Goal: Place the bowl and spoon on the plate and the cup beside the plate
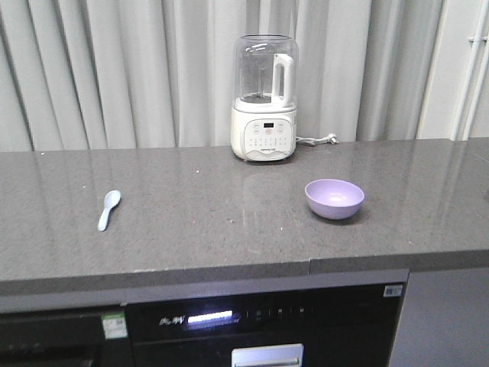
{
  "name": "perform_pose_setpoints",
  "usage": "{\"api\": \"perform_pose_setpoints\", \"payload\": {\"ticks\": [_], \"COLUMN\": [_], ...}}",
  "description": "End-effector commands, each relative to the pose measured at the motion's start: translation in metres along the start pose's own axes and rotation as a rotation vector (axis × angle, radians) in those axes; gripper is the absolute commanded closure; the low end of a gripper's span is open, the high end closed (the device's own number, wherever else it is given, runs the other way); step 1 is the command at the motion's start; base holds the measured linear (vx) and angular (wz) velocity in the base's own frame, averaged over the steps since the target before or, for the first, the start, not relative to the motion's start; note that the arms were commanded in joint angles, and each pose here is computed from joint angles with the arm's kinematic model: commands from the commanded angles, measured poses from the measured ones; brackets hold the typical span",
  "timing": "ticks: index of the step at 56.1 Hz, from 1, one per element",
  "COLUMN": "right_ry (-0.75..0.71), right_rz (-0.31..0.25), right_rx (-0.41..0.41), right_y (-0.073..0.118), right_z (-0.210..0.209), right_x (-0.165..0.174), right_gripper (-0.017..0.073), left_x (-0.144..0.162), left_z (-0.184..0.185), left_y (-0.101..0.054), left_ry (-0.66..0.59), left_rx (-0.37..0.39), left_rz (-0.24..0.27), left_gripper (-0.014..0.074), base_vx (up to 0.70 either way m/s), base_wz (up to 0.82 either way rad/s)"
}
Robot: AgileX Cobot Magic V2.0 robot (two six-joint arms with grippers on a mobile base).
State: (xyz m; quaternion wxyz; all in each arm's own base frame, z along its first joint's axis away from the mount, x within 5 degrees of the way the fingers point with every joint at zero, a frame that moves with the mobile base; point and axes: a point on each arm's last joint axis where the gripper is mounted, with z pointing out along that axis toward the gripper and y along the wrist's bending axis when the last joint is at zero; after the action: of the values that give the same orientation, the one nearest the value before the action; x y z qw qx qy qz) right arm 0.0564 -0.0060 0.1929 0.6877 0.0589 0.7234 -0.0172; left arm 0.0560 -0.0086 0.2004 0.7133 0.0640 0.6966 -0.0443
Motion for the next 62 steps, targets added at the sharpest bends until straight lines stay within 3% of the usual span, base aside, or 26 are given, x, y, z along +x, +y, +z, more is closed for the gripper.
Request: {"api": "perform_pose_setpoints", "payload": {"ticks": [1,62], "right_ry": [-0.082,-0.082], "right_rz": [-0.016,-0.016], "right_rx": [0.004,0.004], "right_y": [-0.0002,-0.0002], "right_z": [-0.0003,-0.0003], "right_x": [-0.0058,-0.0058], "right_gripper": [0.0568,0.0568], "left_x": [-0.017,-0.017], "left_z": [-0.0028,-0.0028], "left_y": [0.0,0.0], "left_ry": [-0.122,-0.122], "left_rx": [0.002,0.002], "left_rz": [-0.004,-0.004], "left_gripper": [0.06,0.06], "base_vx": [0.39,0.36], "base_wz": [-0.08,0.1]}}
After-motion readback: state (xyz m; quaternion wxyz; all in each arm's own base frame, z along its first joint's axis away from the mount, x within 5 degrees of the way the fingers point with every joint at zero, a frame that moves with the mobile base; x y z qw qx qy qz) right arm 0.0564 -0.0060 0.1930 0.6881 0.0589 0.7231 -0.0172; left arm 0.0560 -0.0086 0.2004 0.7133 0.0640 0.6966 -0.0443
